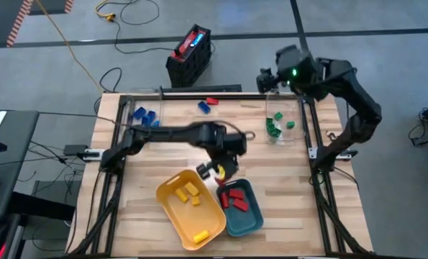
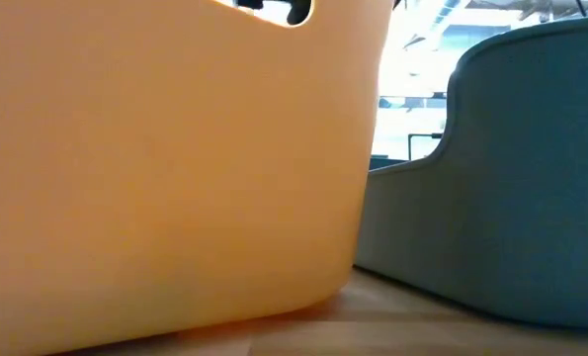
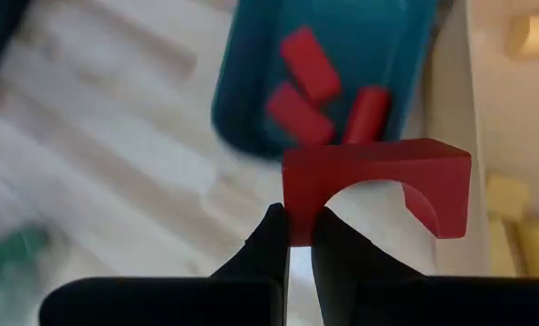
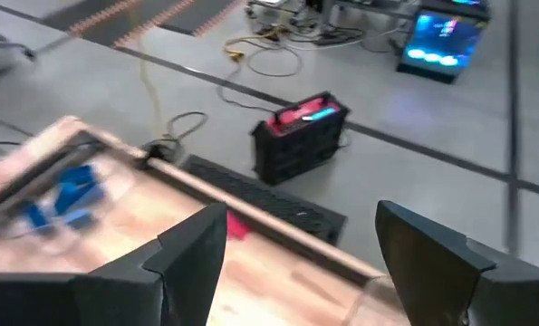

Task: Sort blocks
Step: Put the red block into the blue bin

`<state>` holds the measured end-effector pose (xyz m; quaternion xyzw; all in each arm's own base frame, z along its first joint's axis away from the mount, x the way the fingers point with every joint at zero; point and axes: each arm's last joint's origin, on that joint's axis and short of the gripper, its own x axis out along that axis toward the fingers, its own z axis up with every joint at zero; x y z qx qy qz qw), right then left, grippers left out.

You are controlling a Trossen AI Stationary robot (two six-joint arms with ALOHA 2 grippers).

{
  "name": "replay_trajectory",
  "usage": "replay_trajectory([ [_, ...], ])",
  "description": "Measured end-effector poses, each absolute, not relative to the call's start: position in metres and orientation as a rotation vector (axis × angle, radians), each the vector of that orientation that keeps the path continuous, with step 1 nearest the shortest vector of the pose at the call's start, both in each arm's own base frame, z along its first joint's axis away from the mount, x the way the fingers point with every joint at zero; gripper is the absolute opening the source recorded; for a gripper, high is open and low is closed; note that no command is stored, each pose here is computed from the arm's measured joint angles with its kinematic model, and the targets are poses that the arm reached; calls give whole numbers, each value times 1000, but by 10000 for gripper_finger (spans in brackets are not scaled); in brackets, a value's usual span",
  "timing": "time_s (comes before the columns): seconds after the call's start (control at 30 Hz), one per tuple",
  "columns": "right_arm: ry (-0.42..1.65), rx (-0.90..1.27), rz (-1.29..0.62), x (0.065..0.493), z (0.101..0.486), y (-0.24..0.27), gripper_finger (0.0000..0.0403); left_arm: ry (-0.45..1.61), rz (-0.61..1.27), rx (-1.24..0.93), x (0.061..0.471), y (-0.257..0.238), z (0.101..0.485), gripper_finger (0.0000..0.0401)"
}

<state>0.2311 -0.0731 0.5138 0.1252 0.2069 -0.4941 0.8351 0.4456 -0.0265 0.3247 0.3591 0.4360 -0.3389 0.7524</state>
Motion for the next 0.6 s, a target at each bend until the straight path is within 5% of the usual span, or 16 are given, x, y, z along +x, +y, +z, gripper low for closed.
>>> replay_trajectory([
  [0.43,398,271,-996,258,502,-20,298,851,-733,802,466,-73,269,26],
  [0.6,411,262,-1005,263,499,-21,298,834,-815,786,462,-92,254,57],
])
